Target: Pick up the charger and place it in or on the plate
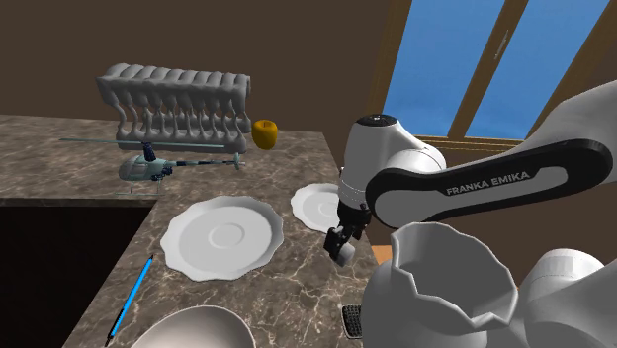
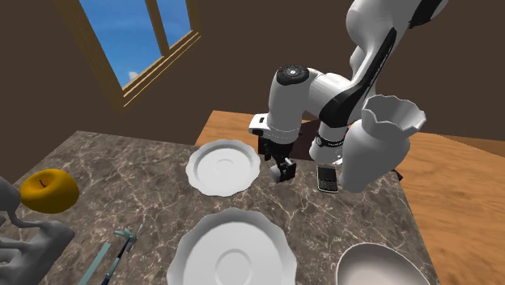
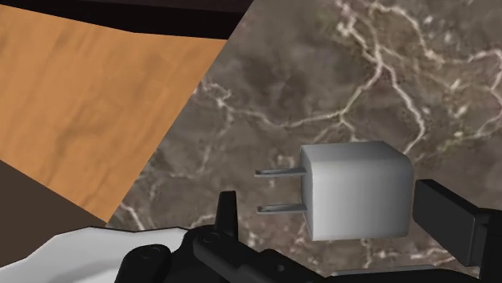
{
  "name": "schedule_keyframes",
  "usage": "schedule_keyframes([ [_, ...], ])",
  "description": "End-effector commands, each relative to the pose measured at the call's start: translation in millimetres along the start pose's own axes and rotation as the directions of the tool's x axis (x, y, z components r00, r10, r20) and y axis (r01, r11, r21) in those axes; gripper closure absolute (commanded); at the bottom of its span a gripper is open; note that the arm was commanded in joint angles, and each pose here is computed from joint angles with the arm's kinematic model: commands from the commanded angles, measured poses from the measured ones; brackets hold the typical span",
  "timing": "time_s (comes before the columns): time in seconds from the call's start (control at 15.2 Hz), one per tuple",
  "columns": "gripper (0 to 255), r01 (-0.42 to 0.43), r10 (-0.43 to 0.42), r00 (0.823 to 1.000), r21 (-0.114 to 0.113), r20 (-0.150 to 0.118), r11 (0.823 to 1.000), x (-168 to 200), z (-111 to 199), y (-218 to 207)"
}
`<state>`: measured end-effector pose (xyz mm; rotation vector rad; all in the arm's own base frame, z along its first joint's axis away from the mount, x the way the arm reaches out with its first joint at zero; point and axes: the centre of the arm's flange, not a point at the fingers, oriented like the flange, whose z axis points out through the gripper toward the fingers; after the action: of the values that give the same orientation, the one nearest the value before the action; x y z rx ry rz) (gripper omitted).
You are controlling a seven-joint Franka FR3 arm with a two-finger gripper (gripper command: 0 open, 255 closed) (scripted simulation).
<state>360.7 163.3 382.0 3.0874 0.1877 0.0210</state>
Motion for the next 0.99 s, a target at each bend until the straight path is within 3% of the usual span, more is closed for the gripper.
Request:
schedule_keyframes([
  [0.0, 0, 0.0, 0.0, 1.0, 0.0, 0.0, 1.0, -0.1, 0.2, -0.1],
  [0.07, 255, 0.0, 0.0, 1.0, 0.0, 0.0, 1.0, -0.1, 0.3, -0.2],
  [0.66, 255, 0.0, 0.0, 1.0, 0.0, 0.0, 1.0, -0.1, 0.2, -0.1],
  [0.92, 255, 0.0, 0.0, 1.0, 0.0, 0.0, 1.0, 0.1, -20.9, 0.9],
])
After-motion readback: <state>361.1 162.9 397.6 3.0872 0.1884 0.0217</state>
